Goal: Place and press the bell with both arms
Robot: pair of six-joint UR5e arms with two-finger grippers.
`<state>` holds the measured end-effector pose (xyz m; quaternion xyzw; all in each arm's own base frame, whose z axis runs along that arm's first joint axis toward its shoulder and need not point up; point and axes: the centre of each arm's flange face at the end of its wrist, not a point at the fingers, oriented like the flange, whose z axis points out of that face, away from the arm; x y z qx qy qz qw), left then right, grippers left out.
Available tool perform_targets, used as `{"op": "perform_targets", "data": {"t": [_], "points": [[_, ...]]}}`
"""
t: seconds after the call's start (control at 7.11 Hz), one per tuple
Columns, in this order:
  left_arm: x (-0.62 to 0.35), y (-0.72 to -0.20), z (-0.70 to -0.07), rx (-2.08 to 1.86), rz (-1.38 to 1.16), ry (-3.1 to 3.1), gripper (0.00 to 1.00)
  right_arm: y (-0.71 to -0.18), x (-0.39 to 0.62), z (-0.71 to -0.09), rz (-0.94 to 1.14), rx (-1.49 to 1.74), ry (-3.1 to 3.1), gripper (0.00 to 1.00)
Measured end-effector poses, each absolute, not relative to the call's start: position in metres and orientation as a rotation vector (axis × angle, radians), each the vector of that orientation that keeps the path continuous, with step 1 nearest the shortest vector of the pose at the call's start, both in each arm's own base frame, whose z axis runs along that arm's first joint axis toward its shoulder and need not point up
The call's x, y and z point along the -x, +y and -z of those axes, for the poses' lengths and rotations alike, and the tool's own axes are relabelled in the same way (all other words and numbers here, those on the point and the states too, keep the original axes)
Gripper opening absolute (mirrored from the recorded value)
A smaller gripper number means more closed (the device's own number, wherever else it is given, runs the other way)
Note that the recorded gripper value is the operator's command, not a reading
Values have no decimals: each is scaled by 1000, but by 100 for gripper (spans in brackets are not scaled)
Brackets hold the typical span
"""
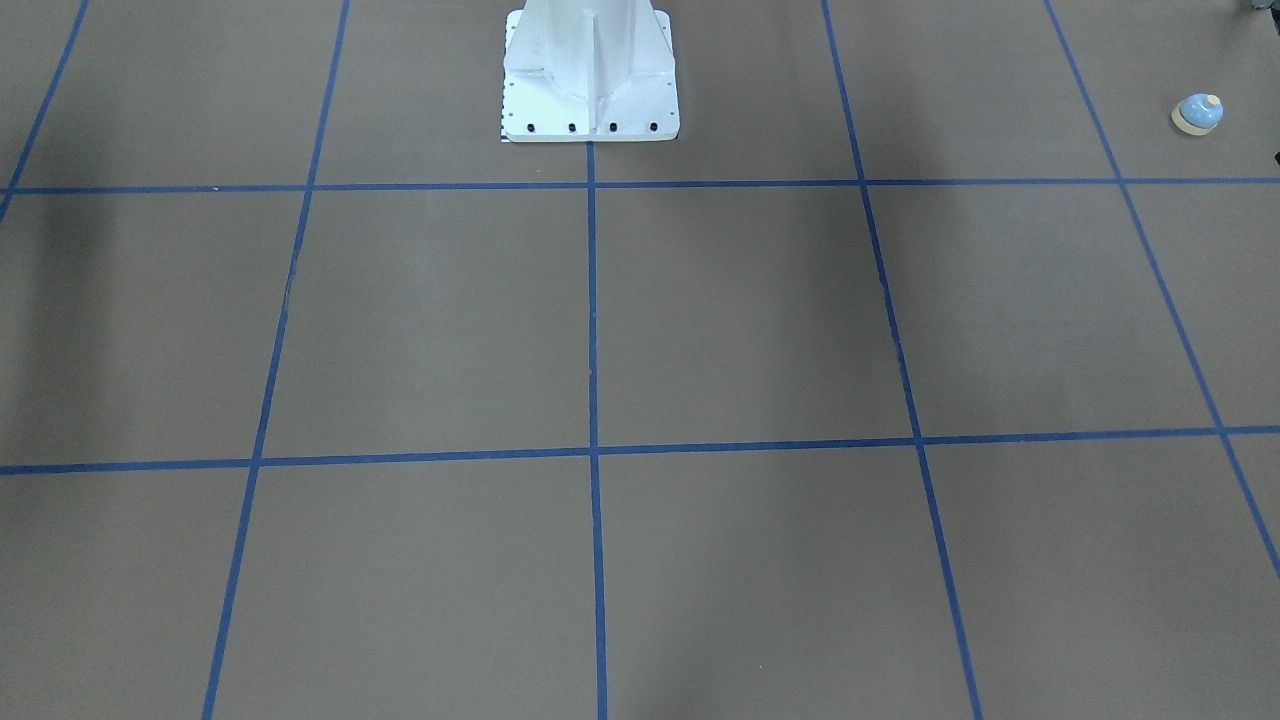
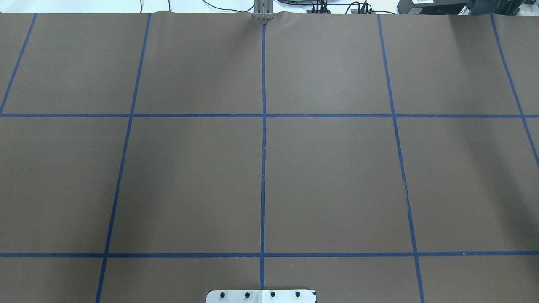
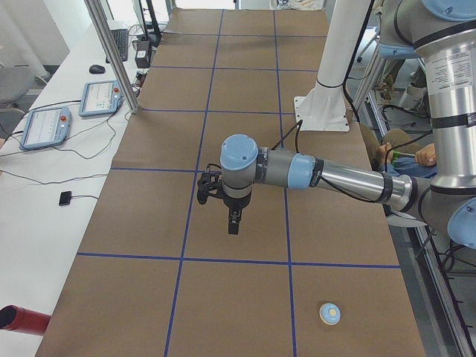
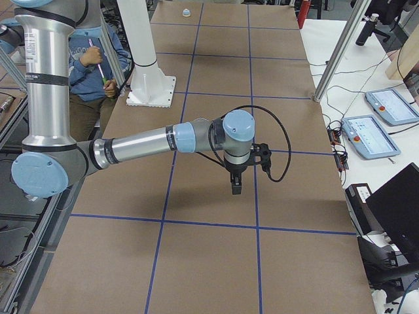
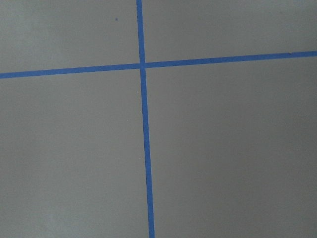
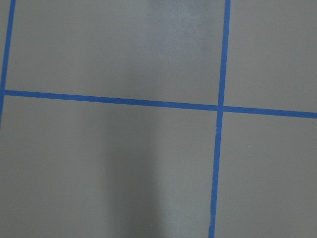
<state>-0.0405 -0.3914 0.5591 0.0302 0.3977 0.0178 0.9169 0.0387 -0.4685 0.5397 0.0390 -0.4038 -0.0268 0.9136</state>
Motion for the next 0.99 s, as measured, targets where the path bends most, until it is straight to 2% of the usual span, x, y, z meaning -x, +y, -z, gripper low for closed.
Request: {"op": "perform_targets", "data": {"t": [0.28,0.56,0.99], "points": [[39,-374,-598,-27,-28,826,99,-470,-19,-535,100,-91,-861,100],[35,-361,-666,22,-29,823,100,-471,-3,-534,134,-88,-869,100],[37,-291,-774,149,-19,819,100,-472,33,-526,141,-45,-875,100]]}}
